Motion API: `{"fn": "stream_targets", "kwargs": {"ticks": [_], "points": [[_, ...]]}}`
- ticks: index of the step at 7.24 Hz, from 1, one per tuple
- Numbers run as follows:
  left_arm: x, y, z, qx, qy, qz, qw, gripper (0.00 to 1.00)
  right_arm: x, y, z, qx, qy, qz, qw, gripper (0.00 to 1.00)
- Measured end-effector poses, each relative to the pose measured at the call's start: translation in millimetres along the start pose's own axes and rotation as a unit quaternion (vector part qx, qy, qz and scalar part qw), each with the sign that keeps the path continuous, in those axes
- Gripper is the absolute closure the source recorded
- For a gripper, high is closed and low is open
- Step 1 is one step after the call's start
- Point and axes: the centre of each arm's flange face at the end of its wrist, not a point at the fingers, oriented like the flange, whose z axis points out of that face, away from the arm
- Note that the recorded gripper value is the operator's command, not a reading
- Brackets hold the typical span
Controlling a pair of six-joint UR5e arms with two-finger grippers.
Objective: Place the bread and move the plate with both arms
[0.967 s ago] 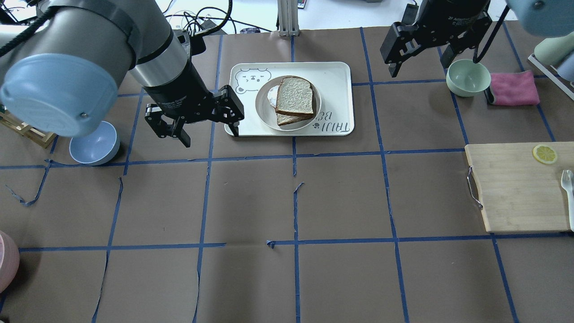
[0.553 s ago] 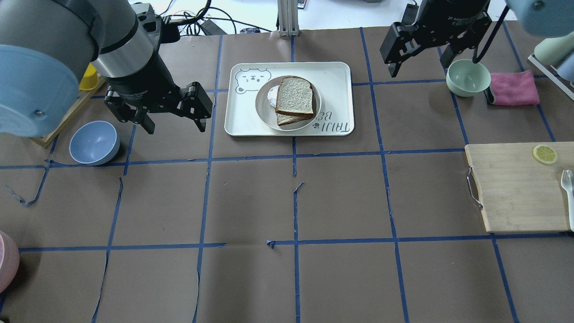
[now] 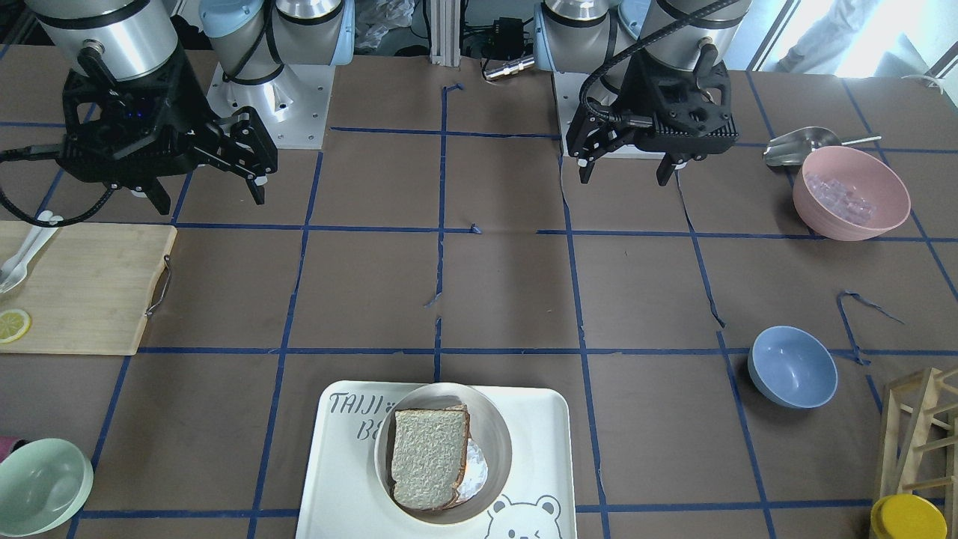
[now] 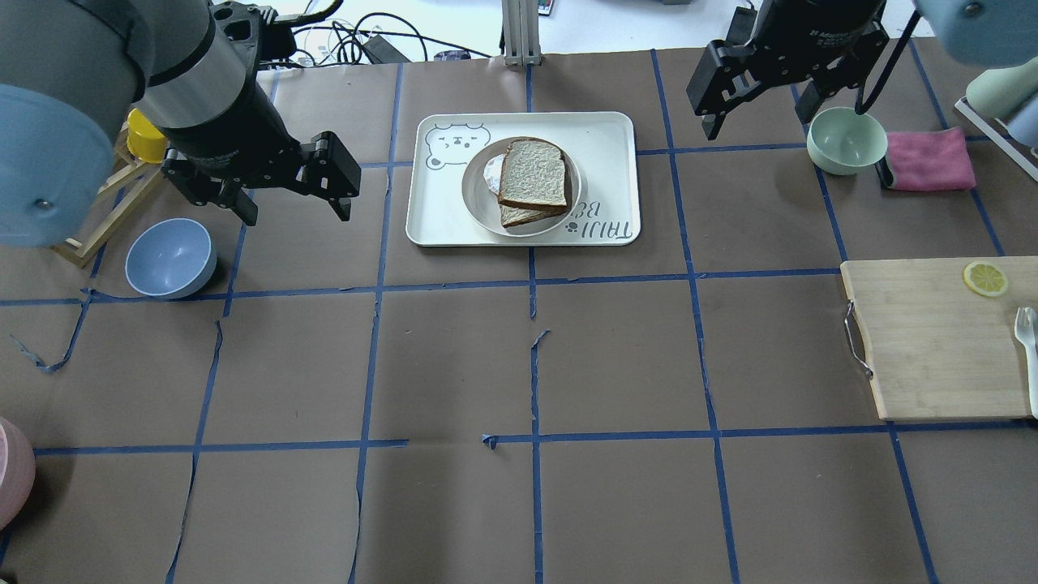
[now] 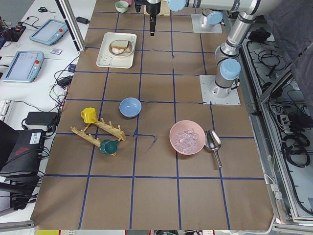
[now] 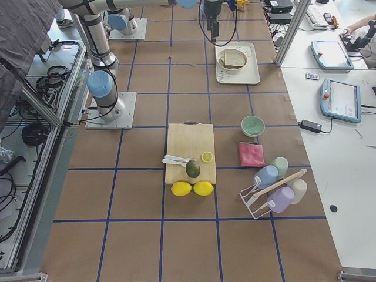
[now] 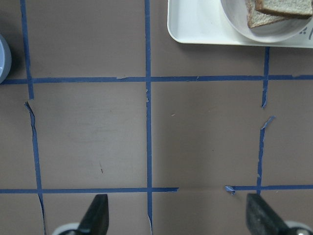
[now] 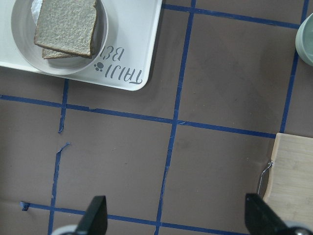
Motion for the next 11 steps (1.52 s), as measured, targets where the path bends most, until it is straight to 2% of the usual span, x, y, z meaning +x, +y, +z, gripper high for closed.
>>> {"fn": "stream_targets", "kwargs": {"ticks": [3,5,8,11], "points": [[-5,-8,-5,0.024,-0.001,-0.003,0.9997,0.0,0,0,0,0.0,-0.001,0.0,1.0,0.0],[-8,-14,-9,0.026,-0.002,-0.006,0.9996,0.0,0,0,0,0.0,0.0,0.0,1.0,0.0],[-14,-38,-28,0.011,-0.002,-0.017,0.9998,0.0,0,0,0,0.0,0.0,0.0,1.0,0.0],[-20,-28,-22,-0.008,-0.003,-0.017,0.9998,0.0,0,0,1,-0.003,-0.002,0.003,1.0,0.0]]}}
